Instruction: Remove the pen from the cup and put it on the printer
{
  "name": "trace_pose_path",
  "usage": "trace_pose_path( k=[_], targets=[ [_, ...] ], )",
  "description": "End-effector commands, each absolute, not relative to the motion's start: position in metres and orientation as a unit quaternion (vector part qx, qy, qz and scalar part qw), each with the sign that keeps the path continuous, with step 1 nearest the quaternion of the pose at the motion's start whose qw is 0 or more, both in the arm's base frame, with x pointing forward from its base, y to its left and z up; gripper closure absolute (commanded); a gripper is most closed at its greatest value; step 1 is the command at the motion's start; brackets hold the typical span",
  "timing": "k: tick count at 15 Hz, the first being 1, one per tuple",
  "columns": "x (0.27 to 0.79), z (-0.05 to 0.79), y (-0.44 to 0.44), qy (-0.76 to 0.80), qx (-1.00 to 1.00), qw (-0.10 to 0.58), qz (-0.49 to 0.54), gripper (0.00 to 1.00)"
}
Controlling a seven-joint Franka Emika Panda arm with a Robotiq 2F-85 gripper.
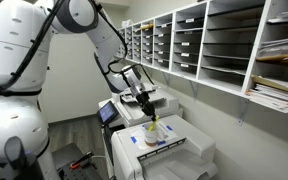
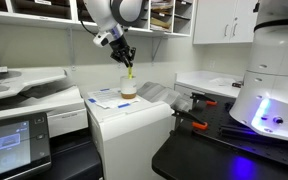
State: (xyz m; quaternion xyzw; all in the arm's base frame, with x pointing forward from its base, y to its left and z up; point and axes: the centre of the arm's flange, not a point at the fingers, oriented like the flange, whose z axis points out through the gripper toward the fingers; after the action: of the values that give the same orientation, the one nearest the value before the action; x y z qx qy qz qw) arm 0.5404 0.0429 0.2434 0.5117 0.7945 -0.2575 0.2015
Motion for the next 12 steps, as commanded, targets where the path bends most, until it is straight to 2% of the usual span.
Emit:
trace_pose_path(
  k=[1, 6, 12],
  targets=[
    [0.531, 0.282, 0.052, 0.772, 0.534, 0.237, -0.251, 0.95],
    [0.538, 0.309, 0.065, 0.78, 0.523, 0.248, -0.238, 0.95],
    [0.567, 0.277, 0.112, 0.836, 0.47, 0.178, -0.219, 0.95]
  ],
)
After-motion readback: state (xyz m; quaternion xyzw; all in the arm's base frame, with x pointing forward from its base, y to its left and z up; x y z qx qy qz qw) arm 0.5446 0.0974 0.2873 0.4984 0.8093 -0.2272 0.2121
